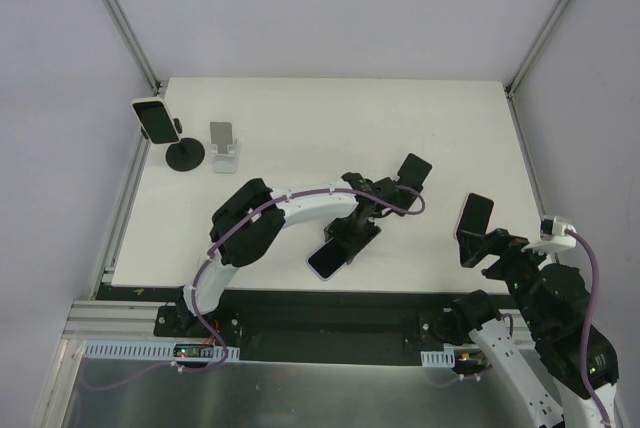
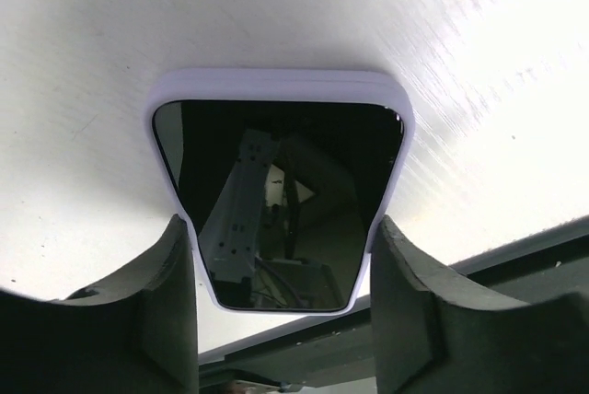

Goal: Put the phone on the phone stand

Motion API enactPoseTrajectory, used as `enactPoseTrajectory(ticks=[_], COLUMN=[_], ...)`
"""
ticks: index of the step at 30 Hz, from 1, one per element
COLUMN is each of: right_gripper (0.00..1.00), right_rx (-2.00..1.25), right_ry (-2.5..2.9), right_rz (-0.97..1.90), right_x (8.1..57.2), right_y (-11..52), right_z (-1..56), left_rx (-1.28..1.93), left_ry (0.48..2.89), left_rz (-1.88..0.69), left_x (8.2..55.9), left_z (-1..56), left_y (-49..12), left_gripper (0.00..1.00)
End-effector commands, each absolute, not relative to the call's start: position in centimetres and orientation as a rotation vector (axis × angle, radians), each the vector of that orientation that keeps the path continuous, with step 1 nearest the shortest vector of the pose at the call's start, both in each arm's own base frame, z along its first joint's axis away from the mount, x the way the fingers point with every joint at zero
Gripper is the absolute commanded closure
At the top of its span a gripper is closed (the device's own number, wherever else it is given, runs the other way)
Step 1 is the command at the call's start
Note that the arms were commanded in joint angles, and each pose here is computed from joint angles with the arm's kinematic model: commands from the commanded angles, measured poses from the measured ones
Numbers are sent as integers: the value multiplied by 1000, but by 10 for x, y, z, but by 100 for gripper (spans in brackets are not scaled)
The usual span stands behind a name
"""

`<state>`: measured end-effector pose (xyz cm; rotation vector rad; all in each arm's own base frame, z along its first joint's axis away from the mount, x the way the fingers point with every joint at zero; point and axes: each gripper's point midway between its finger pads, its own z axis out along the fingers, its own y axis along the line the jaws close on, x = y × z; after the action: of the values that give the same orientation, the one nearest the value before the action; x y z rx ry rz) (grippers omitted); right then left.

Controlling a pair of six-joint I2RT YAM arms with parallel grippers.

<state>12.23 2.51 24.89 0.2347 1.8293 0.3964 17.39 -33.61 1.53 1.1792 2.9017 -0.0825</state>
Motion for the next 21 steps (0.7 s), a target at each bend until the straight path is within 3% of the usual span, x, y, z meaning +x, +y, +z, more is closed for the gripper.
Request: enactPoseTrajectory(ticks=[1, 3, 4, 12, 17, 18, 21], right_gripper=[4, 4, 4, 4, 4, 4, 4], right_rx=[218, 218, 217, 216, 217, 217, 217], right_ry=[1799, 1799, 1798, 1797, 1807, 1808, 1811], right_rz=[405, 403, 405, 395, 390, 389, 397], right_x=[125, 125, 124, 121, 123, 123, 126], right_y=[26, 26, 26, 23, 24, 24, 27], right_z=[258, 258, 259, 262, 258, 258, 253], left_rx=[1200, 1200, 1202, 846, 506, 454, 293], left_ry=[2886, 2874, 2860, 2701, 2323, 2160, 1976], left_rz=[-37, -41, -57, -203, -93, -131, -53], left_x=[176, 177, 178, 249, 320, 334, 358], left_z=[7, 10, 15, 78, 171, 214, 248], left_y=[-331, -331, -331, -305, -238, -230, -171], left_gripper=[75, 96, 100, 100, 100, 100, 100])
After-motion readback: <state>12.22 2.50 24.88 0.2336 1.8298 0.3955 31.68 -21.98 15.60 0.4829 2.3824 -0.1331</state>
